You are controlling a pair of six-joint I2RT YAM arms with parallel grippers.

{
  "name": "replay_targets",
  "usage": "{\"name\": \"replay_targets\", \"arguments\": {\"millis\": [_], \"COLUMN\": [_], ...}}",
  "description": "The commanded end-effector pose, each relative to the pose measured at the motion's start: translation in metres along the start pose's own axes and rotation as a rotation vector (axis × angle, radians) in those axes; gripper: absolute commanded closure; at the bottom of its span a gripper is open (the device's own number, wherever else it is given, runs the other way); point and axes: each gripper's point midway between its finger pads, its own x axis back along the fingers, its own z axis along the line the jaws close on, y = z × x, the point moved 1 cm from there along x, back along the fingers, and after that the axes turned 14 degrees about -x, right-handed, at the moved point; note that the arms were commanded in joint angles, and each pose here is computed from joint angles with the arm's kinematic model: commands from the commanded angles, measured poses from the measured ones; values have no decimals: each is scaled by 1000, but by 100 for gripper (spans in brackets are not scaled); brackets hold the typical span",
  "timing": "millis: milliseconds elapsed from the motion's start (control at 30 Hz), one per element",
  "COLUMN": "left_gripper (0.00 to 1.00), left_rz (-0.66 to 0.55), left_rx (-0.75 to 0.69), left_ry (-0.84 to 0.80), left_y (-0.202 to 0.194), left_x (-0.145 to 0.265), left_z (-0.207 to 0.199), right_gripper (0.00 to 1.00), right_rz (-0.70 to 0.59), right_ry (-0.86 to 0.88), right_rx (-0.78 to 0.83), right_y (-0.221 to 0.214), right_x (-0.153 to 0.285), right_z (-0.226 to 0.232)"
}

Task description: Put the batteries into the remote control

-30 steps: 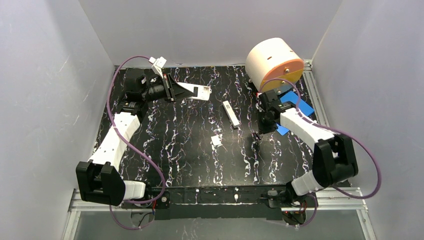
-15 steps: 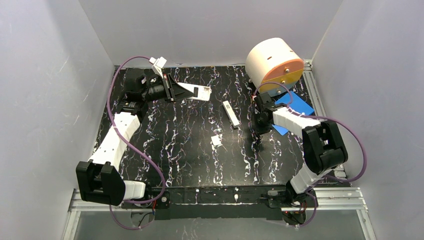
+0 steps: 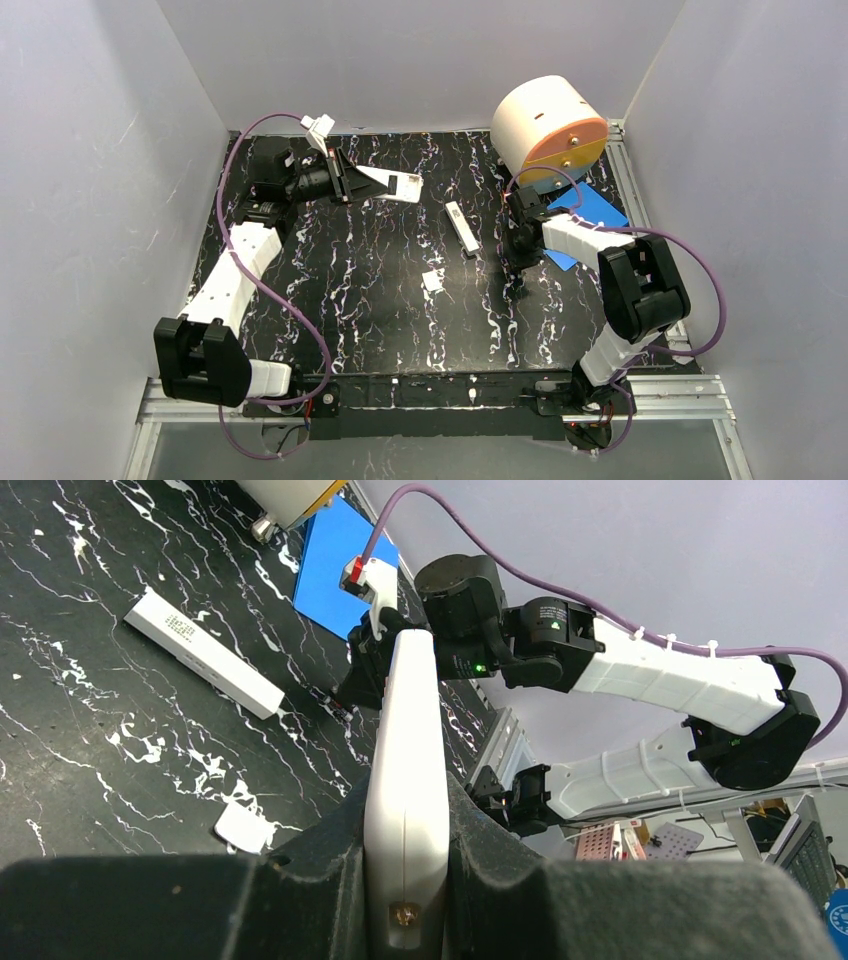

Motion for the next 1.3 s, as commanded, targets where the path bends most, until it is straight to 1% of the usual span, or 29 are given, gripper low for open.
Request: {"name": "replay_targets", "arguments": {"millis": [0, 100, 133, 233, 333, 400, 467, 600, 700, 733, 800, 933, 1100, 1267], "left_gripper": [100, 100, 100, 100, 100, 100, 100, 100, 100, 100, 100, 100, 100, 100], "left_rz": [-18, -19, -19, -22, -47, -77, -119, -241, -301, -315, -334, -357, -387, -402], "left_rx": [-47, -41, -36, -10, 24, 52, 80, 121, 166, 168, 186, 210, 240, 263], "left_ry": [-39, -35, -32, -26, -37, -43, -38, -64, -96, -118, -149, -221, -281, -320], "left_y": [13, 12, 12, 10, 8, 9, 12, 29, 41, 44, 48, 56, 64, 68], "left_x": [3, 3, 3, 0, -4, -9, -15, -21, -23, -24, -27, -27, -26, -26], "left_z": [-14, -14, -13, -11, -11, -12, -13, -22, -28, -33, -38, -51, -60, -65], "right_gripper": [81, 92, 93, 95, 95, 95, 95, 93, 92, 91, 91, 91, 90, 90], "right_rz": [17, -18, -41, -142, -249, -312, -383, -554, -734, -773, -789, -831, -847, -839], "right_ry": [-36, -68, -83, -79, -16, 100, 252, 612, 921, 1007, 1112, 1203, 1220, 1104], "right_rx": [5, -9, -16, -43, -94, -133, -170, -222, -242, -256, -265, -237, -163, -64], "right_y": [-5, 3, 8, 29, 56, 73, 91, 130, 149, 153, 160, 166, 166, 157], "right_x": [-7, 0, 5, 28, 61, 88, 119, 207, 292, 315, 344, 382, 407, 394], "right_z": [-5, -9, -10, -8, 4, 24, 51, 108, 142, 149, 161, 183, 210, 233]}}
